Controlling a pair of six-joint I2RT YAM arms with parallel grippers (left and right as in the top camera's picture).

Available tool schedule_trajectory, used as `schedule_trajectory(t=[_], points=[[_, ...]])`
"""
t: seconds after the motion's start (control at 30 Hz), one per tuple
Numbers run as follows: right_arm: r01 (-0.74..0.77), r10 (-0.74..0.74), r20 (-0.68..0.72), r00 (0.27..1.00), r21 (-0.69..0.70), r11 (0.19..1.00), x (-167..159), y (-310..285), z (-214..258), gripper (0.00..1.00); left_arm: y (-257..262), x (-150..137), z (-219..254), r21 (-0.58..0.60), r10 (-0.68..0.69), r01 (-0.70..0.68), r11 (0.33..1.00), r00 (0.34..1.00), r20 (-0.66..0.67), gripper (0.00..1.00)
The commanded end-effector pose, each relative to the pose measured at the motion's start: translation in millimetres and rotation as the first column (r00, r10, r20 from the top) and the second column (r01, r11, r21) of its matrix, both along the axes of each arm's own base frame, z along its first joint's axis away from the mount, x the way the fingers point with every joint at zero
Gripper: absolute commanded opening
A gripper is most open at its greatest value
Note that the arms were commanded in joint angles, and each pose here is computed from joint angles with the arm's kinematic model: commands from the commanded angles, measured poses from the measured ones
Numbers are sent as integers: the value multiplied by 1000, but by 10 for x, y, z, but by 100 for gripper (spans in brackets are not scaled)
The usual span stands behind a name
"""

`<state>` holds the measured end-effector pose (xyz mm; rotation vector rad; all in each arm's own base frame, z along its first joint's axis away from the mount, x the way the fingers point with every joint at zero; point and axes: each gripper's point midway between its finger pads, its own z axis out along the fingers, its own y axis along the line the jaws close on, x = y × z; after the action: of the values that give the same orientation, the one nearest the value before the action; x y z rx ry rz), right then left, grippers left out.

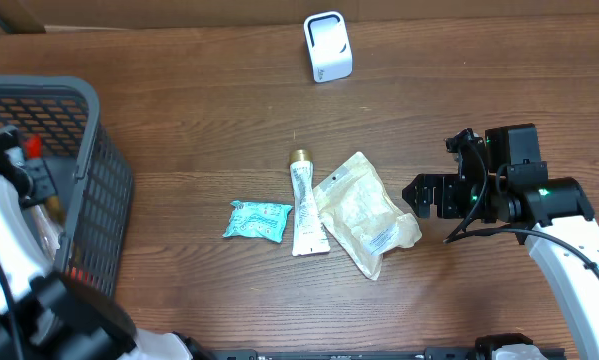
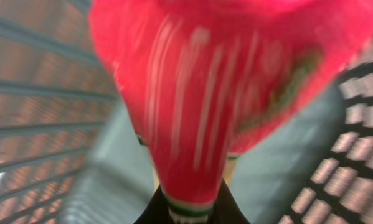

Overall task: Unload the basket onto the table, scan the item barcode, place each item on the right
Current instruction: 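Grasp the red-and-tan spaghetti package in the basket with the left gripper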

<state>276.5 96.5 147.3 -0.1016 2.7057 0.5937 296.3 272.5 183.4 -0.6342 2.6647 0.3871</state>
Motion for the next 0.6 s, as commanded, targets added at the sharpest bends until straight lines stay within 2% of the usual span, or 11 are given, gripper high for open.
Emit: schedule_trajectory(t=[0.0, 0.33, 0.57], points=[[-4, 4, 19, 1000, 5, 1000, 40, 24, 72, 100, -83, 71, 626, 65, -17, 6, 998, 985, 171, 4], [-4, 4, 8, 1000, 4, 1000, 17, 21, 61, 100, -154, -22, 380, 12, -9, 7, 1000, 994, 110, 4], [-4, 4, 7, 1000, 4, 1000, 15, 21, 60, 100, -141, -6, 357, 14, -9, 7, 1000, 994, 113, 4]])
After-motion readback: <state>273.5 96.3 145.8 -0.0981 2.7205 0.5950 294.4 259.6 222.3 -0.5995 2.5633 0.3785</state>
